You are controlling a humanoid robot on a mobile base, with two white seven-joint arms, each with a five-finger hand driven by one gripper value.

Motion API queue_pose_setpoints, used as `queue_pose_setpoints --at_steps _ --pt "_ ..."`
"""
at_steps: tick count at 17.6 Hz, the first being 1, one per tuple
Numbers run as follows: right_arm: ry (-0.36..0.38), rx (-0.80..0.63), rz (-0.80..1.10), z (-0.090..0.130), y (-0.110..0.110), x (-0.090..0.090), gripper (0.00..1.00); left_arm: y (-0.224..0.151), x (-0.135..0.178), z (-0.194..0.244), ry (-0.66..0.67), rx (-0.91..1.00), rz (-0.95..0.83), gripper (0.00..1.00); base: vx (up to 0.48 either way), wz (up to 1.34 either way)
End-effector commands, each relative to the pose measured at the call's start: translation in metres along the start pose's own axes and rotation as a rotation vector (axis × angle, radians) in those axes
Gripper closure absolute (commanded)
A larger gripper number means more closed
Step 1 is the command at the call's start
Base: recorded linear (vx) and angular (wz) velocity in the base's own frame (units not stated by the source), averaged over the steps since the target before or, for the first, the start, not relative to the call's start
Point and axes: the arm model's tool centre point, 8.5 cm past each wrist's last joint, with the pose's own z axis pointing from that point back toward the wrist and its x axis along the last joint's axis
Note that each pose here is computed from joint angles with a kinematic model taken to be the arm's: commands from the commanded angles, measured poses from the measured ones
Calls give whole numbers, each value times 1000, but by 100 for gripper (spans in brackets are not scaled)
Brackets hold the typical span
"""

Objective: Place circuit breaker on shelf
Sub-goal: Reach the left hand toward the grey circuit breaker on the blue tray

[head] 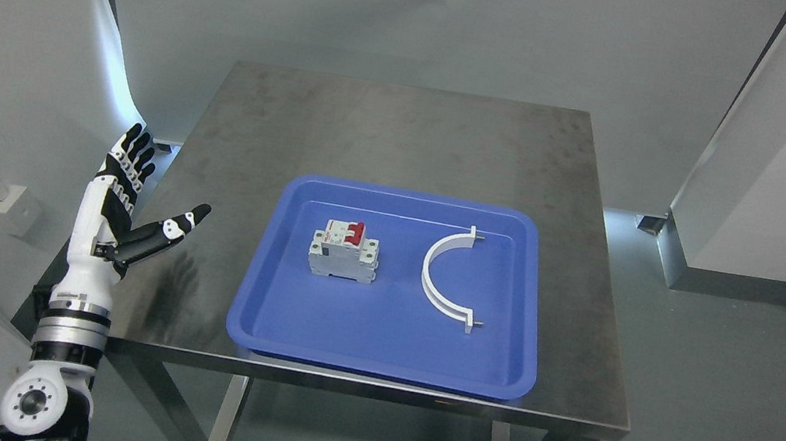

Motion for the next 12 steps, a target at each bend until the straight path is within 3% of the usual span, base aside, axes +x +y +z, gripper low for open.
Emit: queue_pose_setpoints --at_steps 1,5,9,12 --pt "-38 -14 16 -1 -10 3 0 4 0 1 0 -4 7 0 0 0" --pt "-38 -13 17 -1 -10 3 0 -1 10 -7 -38 -31 7 0 -3 0" --pt "-36 -13 16 -1 -10 3 0 -39 29 -26 -58 -372 -80 2 -15 -19" --pt "-36 -15 18 -1 -10 3 0 -54 35 -39 12 -508 -179 2 -28 -49"
